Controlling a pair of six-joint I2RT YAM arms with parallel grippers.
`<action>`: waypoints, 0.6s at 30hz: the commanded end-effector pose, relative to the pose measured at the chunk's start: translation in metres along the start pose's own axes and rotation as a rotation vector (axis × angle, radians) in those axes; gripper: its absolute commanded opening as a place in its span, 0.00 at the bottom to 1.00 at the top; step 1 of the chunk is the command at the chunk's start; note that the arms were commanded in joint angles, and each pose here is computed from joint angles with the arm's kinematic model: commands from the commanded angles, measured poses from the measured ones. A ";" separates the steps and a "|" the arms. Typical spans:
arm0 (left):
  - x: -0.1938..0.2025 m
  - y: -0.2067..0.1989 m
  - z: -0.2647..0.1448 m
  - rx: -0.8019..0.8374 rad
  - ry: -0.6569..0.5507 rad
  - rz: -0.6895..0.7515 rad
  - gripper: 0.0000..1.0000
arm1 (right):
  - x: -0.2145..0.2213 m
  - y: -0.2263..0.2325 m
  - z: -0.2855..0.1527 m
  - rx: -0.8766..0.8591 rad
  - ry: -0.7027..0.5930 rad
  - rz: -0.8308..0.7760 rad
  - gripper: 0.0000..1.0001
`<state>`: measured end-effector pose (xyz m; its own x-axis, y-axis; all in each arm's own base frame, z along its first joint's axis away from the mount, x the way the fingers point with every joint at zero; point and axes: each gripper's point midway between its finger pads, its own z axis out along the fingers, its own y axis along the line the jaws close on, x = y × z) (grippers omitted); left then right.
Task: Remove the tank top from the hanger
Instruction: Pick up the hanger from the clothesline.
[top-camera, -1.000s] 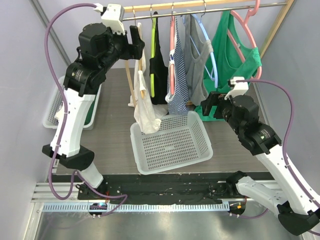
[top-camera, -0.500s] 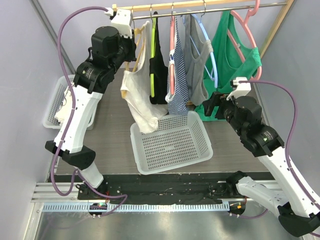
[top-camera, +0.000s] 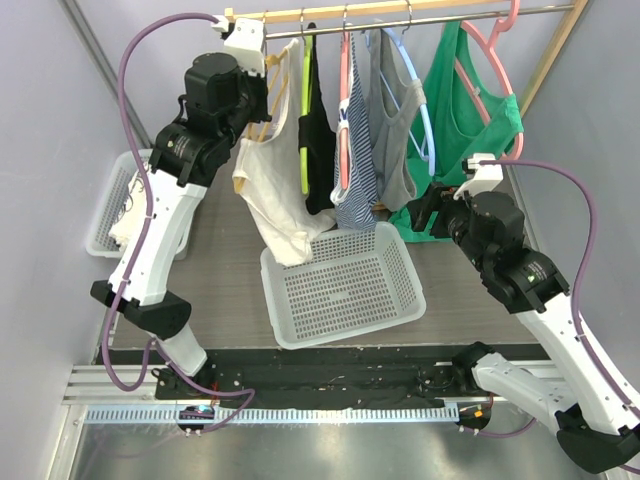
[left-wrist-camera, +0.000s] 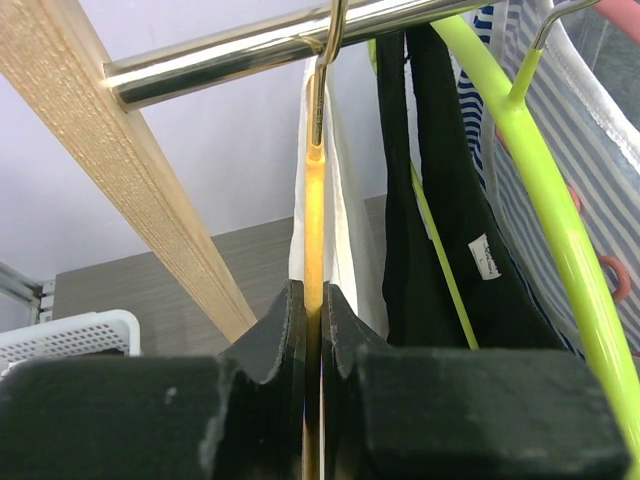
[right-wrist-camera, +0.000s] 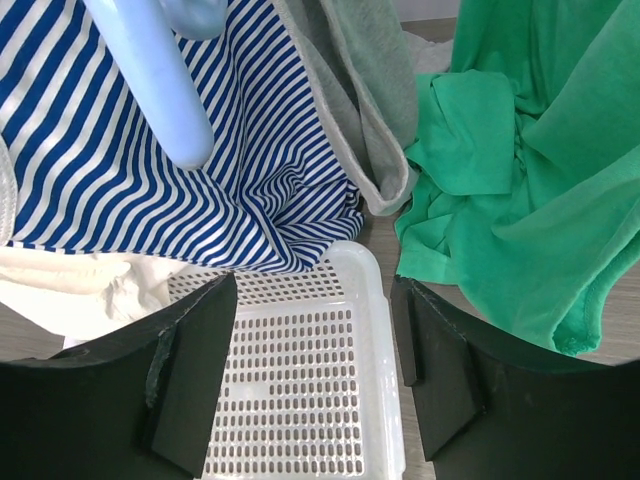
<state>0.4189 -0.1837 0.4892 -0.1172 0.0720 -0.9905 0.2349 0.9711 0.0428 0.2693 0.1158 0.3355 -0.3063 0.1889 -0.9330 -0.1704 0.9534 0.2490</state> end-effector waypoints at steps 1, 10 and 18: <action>-0.055 0.008 -0.020 -0.007 -0.169 -0.022 0.00 | -0.017 0.007 -0.003 -0.024 -0.045 0.012 0.69; -0.117 0.007 -0.070 0.051 -0.362 -0.067 0.00 | -0.007 0.006 0.001 -0.023 -0.024 0.006 0.66; -0.085 0.010 -0.089 0.060 -0.259 -0.076 0.00 | -0.010 0.005 -0.002 -0.021 -0.033 -0.002 0.66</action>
<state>0.3835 -0.1789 0.5352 -0.0171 0.0352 -0.9992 0.2816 0.9591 0.0289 0.2711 0.1169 0.3327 -0.3144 0.1847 -0.9311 -0.1682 0.9545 0.2461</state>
